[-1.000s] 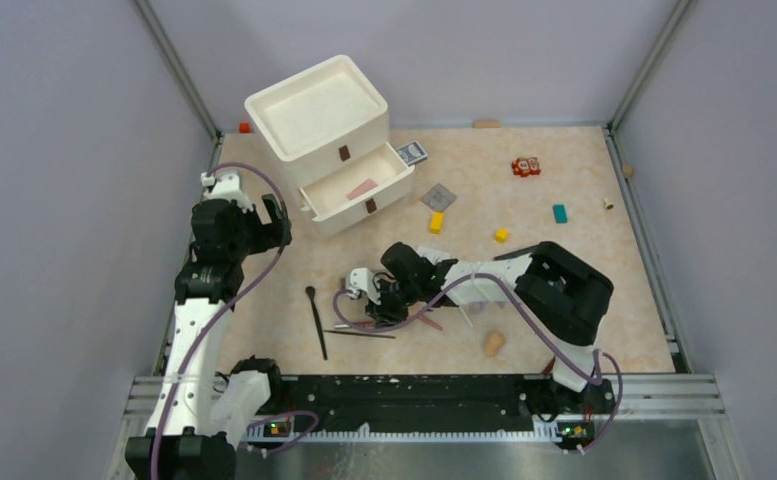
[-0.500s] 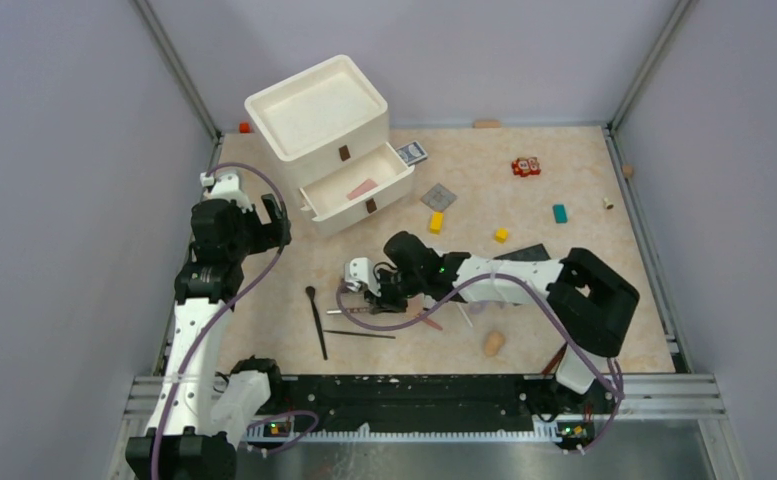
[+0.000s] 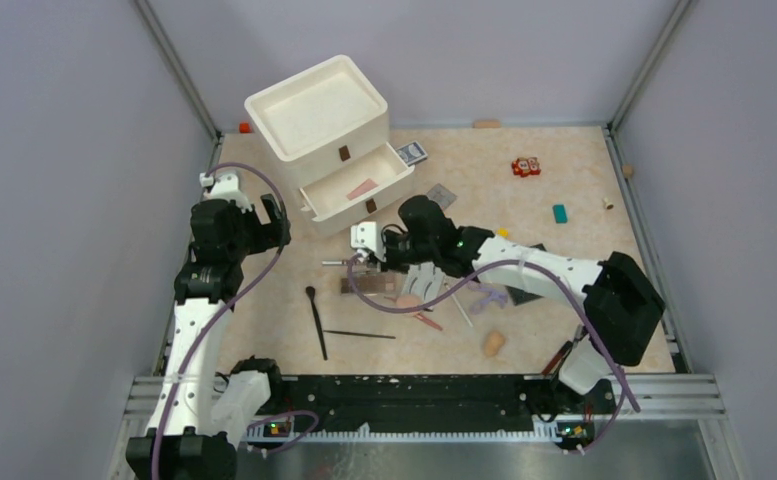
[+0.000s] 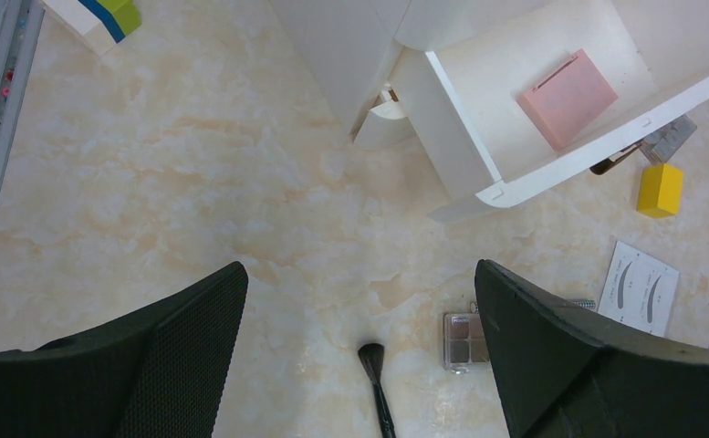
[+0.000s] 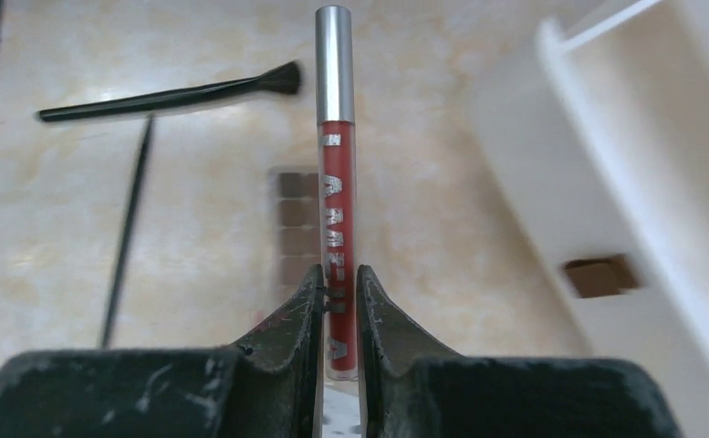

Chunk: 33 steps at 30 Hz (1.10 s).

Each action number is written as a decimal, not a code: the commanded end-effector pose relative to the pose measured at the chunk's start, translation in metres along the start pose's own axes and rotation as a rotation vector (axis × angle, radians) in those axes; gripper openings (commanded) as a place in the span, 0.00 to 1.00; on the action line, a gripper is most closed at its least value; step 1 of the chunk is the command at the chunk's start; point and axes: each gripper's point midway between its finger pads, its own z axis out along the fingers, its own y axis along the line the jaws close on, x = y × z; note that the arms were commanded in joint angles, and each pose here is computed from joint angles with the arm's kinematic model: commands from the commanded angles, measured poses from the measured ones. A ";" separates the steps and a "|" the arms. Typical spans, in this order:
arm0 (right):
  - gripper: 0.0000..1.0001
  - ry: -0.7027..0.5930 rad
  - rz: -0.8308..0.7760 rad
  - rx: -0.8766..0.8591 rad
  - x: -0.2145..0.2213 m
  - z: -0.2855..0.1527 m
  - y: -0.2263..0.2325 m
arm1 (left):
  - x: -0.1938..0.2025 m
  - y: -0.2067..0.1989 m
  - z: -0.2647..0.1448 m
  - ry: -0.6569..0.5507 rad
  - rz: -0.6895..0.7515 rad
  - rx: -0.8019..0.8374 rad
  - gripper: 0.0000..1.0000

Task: Organize the makeup
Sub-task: Pick up the makeup from the center of the board, then place the makeup in the drawer.

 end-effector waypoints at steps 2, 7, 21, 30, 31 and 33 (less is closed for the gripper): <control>0.02 0.020 -0.303 0.188 -0.045 -0.026 -0.086 | -0.017 -0.002 -0.003 -0.063 0.010 0.010 0.99; 0.04 0.221 -0.392 0.233 -0.038 -0.024 -0.136 | -0.017 -0.001 -0.003 -0.065 0.012 0.004 0.99; 0.04 0.432 -0.684 0.320 -0.017 0.007 -0.200 | -0.017 -0.002 -0.003 -0.062 0.012 0.005 0.99; 0.30 0.411 -0.710 0.420 -0.021 0.013 -0.216 | -0.018 -0.001 -0.004 -0.068 0.012 0.000 0.99; 0.35 0.408 -0.704 0.430 -0.021 0.012 -0.216 | -0.018 -0.001 -0.004 -0.067 0.012 0.002 0.99; 0.42 0.395 -0.700 0.452 -0.024 0.008 -0.216 | -0.017 -0.001 -0.003 -0.065 0.012 0.004 0.99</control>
